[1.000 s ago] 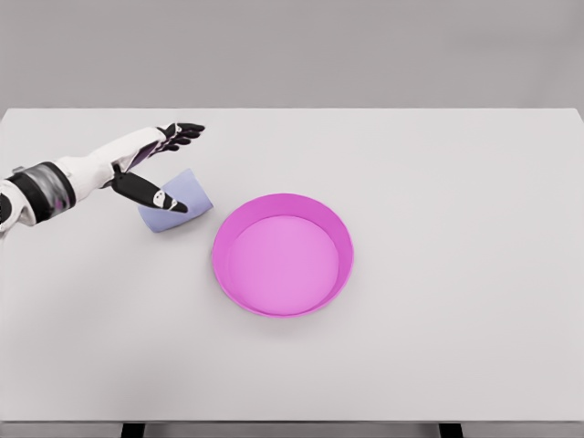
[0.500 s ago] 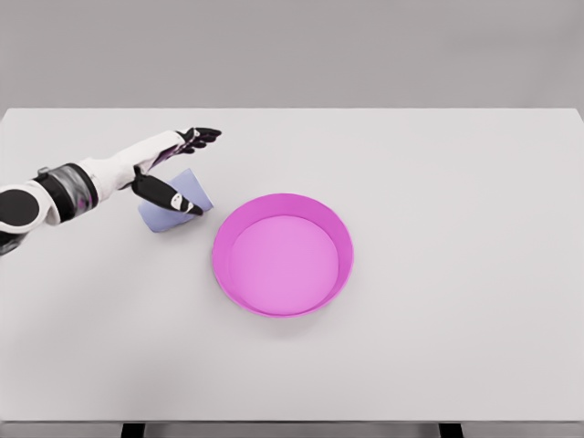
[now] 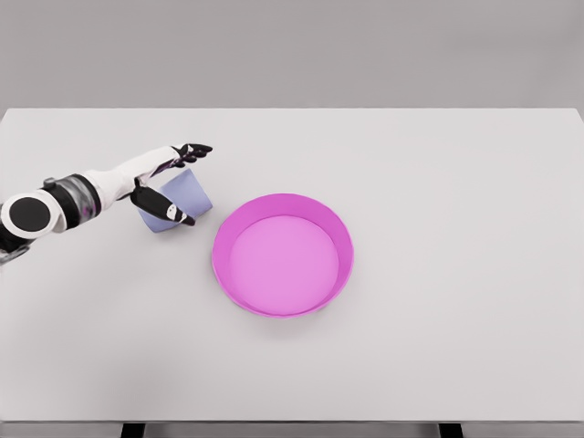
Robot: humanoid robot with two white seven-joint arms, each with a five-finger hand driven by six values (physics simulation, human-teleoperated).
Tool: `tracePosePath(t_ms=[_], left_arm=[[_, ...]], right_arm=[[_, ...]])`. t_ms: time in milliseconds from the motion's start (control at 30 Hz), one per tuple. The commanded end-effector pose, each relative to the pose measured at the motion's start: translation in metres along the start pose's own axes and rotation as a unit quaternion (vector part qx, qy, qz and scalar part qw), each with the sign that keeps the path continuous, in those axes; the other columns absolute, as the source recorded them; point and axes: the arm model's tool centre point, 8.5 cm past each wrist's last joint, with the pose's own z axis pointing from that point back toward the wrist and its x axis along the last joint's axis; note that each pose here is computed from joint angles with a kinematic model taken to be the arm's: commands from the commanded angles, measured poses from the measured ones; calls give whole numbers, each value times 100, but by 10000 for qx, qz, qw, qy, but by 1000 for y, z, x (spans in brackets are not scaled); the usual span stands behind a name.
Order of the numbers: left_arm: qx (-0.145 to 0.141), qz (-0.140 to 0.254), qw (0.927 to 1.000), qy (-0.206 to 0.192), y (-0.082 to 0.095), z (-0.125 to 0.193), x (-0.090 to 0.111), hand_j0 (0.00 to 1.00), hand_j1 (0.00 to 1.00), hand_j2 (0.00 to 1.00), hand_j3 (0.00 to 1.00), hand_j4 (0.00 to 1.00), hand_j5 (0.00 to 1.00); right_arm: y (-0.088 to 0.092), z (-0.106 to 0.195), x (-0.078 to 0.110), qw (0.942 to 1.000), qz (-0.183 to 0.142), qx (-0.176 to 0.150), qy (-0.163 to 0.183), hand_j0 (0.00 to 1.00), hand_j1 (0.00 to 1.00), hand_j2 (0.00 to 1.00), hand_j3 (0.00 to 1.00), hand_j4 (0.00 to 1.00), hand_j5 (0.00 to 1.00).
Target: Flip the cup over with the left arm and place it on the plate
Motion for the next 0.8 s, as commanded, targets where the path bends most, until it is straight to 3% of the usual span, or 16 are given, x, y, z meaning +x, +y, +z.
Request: tracePosePath(t_ms=[0,267,767], left_arm=[[0,-13,10000,30,0,-1,-2,100,100,100,100,100,100],[73,-77,9999,47,5,-2,-1,100,100,100,100,100,100],[133,-164,9988,447,5,-12,-22,100,100,100,100,100,100]], right_arm=[[0,0,0,10000,2,2,0,100,100,100,100,100,100],[0,0,0,10000,2,2,0,100,100,100,100,100,100],[0,0,0,10000,2,2,0,100,100,100,100,100,100]])
